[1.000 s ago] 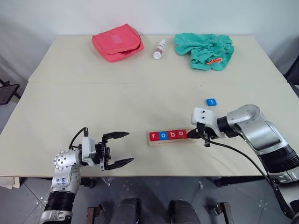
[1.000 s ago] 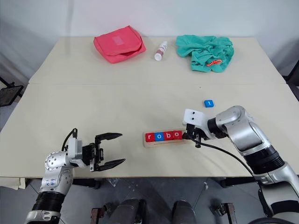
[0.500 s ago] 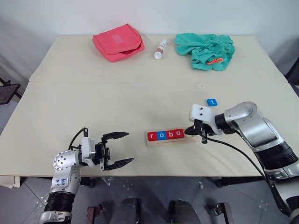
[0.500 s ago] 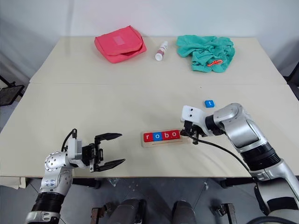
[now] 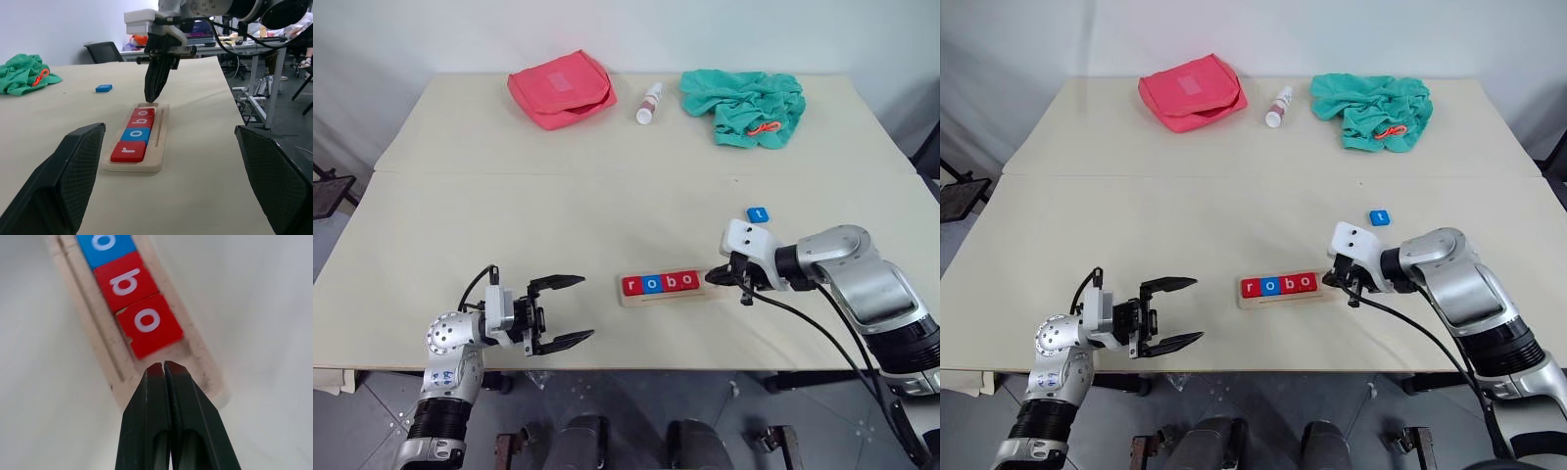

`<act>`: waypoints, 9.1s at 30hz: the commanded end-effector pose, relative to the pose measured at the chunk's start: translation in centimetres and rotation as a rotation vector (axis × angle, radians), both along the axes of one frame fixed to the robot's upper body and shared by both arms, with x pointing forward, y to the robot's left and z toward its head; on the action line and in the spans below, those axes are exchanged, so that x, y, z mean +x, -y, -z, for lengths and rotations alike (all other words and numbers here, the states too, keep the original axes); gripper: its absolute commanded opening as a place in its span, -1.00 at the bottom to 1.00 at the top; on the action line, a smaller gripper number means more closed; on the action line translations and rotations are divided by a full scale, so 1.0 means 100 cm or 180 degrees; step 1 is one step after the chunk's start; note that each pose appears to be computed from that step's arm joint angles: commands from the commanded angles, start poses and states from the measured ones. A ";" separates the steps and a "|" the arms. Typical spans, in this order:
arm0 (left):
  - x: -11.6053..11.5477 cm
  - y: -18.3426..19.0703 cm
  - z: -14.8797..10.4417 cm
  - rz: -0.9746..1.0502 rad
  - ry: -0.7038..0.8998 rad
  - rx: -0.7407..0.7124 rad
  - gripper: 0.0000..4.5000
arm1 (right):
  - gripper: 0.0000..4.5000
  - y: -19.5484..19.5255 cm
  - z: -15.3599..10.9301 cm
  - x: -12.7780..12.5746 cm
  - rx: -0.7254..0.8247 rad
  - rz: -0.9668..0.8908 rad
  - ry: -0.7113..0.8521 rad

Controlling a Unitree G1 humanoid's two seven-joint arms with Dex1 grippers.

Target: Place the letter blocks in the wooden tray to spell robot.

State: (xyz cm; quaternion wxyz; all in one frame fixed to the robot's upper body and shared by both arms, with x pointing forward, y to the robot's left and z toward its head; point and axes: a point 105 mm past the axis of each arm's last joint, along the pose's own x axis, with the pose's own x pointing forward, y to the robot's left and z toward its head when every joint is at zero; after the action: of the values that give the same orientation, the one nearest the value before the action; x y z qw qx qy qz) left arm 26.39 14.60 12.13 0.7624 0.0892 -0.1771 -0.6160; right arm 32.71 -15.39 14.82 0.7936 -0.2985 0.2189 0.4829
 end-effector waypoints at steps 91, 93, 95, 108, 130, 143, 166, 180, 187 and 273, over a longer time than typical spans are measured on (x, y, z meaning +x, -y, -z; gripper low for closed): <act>0.007 -0.022 -0.001 0.0095 -0.0005 0.0168 1.00 | -0.35 0.060 -0.005 -0.009 0.1787 0.2939 0.0958; 0.010 -0.018 -0.002 0.0134 -0.0002 0.0165 1.00 | -0.35 0.061 0.005 -0.019 0.1764 0.3066 0.0864; 0.012 -0.015 -0.003 0.0179 0.0009 0.0155 1.00 | -0.35 0.062 0.012 -0.023 0.1737 0.3167 0.0839; 0.013 -0.014 -0.007 0.0177 0.0039 0.0156 1.00 | 0.25 0.062 0.020 -0.029 0.1754 0.3227 0.0810; 0.006 -0.006 -0.005 0.0087 0.0071 0.0062 1.00 | 0.98 0.080 -0.001 -0.017 -0.0432 0.0045 0.0215; -0.009 -0.010 -0.001 -0.0114 0.0059 0.0039 1.00 | 0.91 0.087 0.013 0.011 -0.0822 -0.0325 -0.0014; -0.001 -0.008 -0.002 -0.0080 0.0077 0.0036 1.00 | -0.35 0.009 -0.024 0.013 -0.0313 -0.0551 0.0101; 0.000 -0.010 -0.001 -0.0116 0.0098 0.0040 1.00 | -0.35 -0.013 -0.014 0.010 -0.0250 -0.0715 -0.0003; 0.000 -0.010 -0.001 -0.0130 0.0097 0.0033 1.00 | 0.42 -0.014 -0.010 0.008 -0.0298 -0.0747 -0.0057; 0.000 -0.009 -0.001 -0.0124 0.0085 0.0041 1.00 | -0.99 0.009 0.005 -0.003 -0.0077 -0.0586 -0.0326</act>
State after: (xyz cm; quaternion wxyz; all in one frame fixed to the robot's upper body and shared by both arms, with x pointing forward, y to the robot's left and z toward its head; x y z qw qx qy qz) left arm 26.62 15.35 11.90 0.7714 0.1010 -0.1754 -0.6033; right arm 32.18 -16.51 13.84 0.7299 -0.2905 0.2478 0.5669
